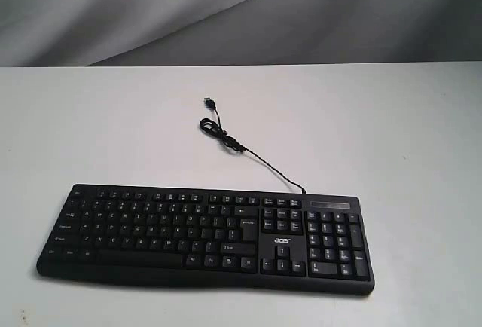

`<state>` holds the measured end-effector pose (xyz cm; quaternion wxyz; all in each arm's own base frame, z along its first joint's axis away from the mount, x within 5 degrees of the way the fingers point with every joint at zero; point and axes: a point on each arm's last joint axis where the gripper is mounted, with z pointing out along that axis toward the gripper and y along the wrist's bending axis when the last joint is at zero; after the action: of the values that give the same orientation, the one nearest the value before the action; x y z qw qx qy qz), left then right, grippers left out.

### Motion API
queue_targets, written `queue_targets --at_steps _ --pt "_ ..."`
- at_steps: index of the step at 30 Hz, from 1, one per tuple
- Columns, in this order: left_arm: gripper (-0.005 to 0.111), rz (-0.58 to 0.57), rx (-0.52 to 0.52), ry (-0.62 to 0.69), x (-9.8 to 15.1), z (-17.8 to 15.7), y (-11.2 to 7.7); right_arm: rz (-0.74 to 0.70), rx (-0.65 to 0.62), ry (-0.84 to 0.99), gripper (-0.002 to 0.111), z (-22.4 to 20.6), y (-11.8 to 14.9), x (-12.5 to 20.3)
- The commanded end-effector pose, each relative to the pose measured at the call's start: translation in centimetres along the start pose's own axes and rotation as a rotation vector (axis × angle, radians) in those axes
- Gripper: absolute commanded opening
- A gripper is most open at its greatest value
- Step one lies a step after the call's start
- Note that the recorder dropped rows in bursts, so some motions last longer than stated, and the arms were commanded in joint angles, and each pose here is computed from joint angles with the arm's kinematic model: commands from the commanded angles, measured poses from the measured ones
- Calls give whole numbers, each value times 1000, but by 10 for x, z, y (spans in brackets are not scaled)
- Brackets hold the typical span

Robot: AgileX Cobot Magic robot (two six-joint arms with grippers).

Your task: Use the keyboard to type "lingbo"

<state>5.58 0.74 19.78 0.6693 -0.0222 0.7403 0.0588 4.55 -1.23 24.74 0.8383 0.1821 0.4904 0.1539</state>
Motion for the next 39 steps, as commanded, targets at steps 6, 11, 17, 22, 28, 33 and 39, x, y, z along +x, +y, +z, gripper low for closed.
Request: queue_targets --at_steps 6,11,17,22,28,33,39 --pt "1 -1 6 -6 1 0 0 -234 -191 42 0 19 35 -25" --pt "1 -1 6 -6 1 0 0 -215 -108 284 0 78 44 -25" --pt "1 -1 6 -6 1 0 0 -271 -93 641 0 156 37 30" --pt "1 -1 6 -6 1 0 0 -227 -324 957 0 185 41 109" --pt "1 -1 6 -6 1 0 0 -194 -593 985 0 221 50 150" --pt "1 -1 6 -6 1 0 0 -450 -668 1083 0 245 55 161" --pt "1 -1 6 2 1 1 0 -833 -191 939 0 280 51 155"
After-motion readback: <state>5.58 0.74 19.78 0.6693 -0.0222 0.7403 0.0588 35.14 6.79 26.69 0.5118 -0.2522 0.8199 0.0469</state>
